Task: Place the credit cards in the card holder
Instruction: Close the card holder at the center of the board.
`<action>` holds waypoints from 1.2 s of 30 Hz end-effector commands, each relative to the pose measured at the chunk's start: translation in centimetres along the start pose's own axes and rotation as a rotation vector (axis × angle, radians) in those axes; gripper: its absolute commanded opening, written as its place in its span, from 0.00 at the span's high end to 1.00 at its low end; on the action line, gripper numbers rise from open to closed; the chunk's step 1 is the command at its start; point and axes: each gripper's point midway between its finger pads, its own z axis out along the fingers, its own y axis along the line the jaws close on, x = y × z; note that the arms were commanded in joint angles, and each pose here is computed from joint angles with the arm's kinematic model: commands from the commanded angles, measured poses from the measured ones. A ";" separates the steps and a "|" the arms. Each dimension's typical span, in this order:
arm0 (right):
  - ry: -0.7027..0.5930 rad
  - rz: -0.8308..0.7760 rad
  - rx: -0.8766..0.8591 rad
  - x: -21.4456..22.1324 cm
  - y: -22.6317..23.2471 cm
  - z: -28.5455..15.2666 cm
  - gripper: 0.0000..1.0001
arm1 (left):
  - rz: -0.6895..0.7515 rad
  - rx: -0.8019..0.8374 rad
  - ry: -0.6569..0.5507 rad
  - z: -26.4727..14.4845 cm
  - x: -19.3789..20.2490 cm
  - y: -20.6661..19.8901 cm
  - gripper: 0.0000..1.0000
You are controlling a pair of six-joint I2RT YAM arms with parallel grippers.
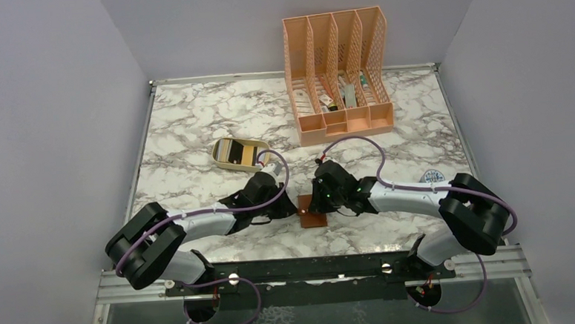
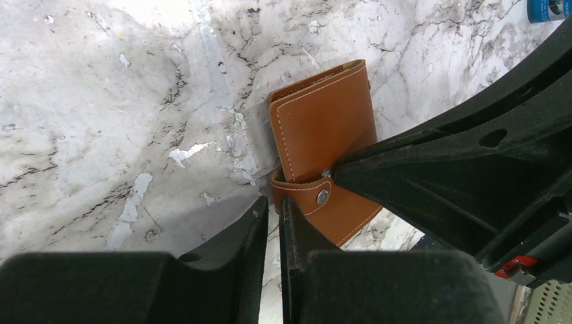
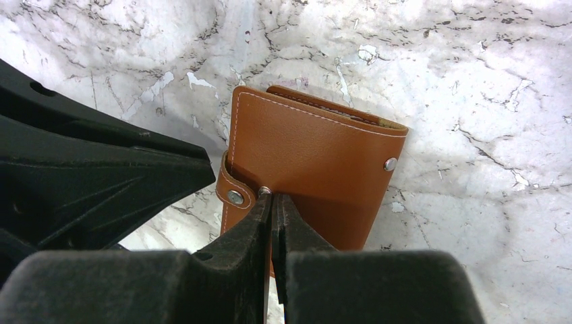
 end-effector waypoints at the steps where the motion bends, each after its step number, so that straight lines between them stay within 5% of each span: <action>1: 0.031 -0.021 0.067 1.2 -1.6 0.5 0.94 | -0.004 0.031 -0.008 0.4 -0.6 -0.8 0.86; 27: -0.039 0.010 -0.055 -1.2 1.7 -2.0 0.82 | -0.019 0.023 -0.086 -0.2 -4.6 -2.0 0.89; 36: -0.020 0.039 -0.098 -0.9 2.5 -1.5 0.64 | 0.017 0.147 -0.064 1.1 -5.3 -4.3 0.91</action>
